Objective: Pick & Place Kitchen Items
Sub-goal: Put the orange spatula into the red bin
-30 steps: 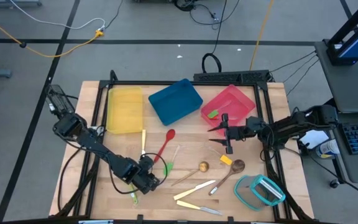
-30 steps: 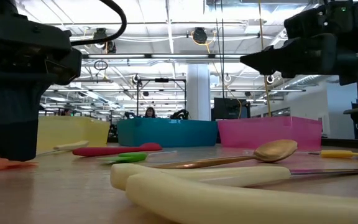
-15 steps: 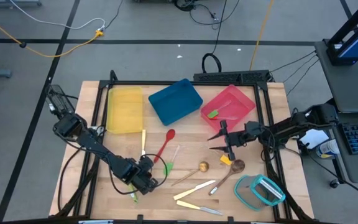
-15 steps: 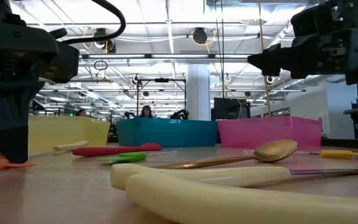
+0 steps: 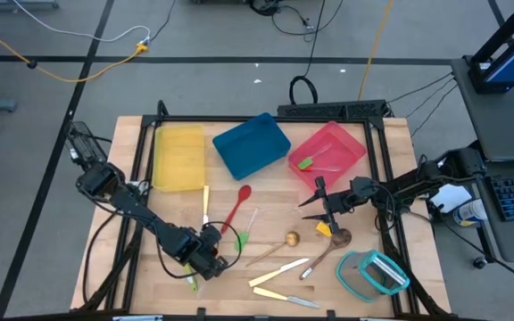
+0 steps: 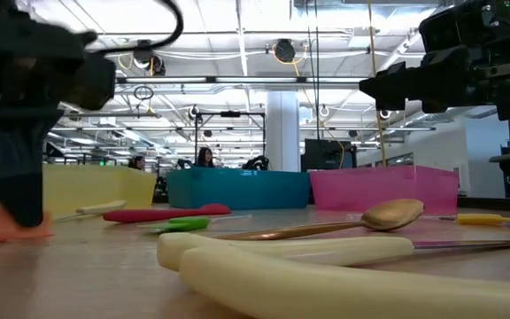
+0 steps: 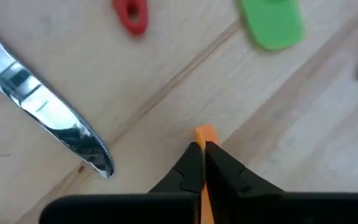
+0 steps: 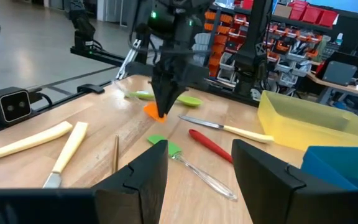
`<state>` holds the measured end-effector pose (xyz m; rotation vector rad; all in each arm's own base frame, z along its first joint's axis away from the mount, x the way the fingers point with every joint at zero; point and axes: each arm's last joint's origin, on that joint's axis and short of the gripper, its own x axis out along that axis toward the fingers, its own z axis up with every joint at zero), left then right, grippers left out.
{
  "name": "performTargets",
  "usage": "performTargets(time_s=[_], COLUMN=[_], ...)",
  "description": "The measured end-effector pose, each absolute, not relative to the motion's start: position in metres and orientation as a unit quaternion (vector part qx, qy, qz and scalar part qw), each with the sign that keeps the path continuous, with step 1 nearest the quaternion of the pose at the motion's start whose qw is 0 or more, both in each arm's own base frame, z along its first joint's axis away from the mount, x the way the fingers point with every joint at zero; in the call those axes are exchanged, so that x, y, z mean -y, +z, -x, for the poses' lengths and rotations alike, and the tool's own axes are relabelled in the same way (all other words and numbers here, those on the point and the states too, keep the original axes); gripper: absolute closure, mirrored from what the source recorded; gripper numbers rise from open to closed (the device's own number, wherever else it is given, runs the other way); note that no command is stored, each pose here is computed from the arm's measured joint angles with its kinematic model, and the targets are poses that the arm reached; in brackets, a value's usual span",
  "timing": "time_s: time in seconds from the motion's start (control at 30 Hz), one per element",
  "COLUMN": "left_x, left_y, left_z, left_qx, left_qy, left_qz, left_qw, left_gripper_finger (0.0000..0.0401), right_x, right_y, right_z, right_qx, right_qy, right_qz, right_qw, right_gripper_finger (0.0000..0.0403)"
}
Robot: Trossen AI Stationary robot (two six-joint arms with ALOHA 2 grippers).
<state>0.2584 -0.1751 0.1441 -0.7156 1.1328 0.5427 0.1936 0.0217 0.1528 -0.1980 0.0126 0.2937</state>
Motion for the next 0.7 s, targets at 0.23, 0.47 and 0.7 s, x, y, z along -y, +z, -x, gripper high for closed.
performTargets(time_s=[0.23,0.47,0.7], left_x=[0.165,0.133,0.09], left_y=[0.195,0.241,0.262], left_z=[-0.289,-0.338,-0.381], left_qx=[-0.435,-0.279,-0.179], left_qy=[0.24,0.252,0.199], left_qz=[0.246,0.115,0.081], left_qw=[0.832,0.919,0.96], left_gripper_finger=[0.0396,0.0396,0.0396], right_x=[-0.022,-0.018,-0.02], right_y=[0.153,0.158,0.154], right_z=[-0.194,-0.195,-0.195], right_qx=[-0.005,0.005,-0.008], right_qy=[0.144,0.075,0.075], right_qz=[0.093,0.005,-0.013], right_qw=[0.985,0.997,0.997], right_gripper_finger=[0.0232,0.0232,0.0232])
